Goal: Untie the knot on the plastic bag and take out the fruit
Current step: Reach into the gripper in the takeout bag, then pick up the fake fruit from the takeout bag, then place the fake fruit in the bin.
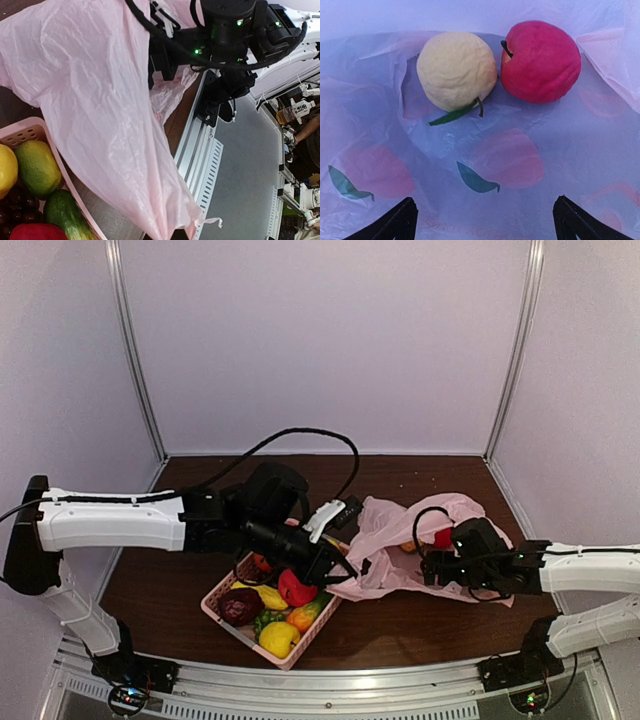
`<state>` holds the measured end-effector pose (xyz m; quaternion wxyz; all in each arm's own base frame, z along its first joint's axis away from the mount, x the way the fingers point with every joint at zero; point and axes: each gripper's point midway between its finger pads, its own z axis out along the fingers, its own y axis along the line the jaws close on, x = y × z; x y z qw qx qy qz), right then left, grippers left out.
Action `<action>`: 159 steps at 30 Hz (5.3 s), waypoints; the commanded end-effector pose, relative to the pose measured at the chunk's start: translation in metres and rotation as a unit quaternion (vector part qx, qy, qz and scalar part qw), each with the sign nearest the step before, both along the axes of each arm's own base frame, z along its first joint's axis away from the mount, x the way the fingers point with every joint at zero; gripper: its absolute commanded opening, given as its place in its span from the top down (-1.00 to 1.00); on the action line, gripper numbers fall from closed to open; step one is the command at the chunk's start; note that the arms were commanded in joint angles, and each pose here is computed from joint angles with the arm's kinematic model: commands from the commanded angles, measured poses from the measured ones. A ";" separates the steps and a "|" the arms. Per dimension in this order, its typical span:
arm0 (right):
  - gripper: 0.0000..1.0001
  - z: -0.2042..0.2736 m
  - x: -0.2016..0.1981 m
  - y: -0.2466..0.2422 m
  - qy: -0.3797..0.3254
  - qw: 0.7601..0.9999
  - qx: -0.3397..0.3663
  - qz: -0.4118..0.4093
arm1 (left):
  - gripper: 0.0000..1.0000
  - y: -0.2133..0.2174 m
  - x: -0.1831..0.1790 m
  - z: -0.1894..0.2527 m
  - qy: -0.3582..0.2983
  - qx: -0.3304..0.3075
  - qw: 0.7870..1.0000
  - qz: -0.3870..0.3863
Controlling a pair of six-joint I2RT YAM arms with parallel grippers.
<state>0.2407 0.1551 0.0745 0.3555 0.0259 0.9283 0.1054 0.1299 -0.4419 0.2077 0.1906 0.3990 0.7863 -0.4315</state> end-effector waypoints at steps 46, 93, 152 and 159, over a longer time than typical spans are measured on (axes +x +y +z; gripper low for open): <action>-0.99 -0.014 0.191 0.104 -0.093 0.995 -0.029 -0.012 | 1.00 0.010 -0.047 -0.005 0.077 -0.025 0.994 -0.067; -0.13 0.115 -0.014 0.117 -0.101 0.919 0.243 0.294 | 1.00 -0.014 0.048 0.017 -0.001 -0.030 0.994 0.104; -0.13 0.199 -0.134 0.243 -0.075 0.881 0.144 0.445 | -0.94 0.167 0.141 0.054 -0.082 0.022 0.972 0.220; -0.14 0.162 -0.144 0.290 -0.052 0.889 0.103 0.443 | -0.95 0.264 0.187 0.036 -0.083 0.020 0.944 0.319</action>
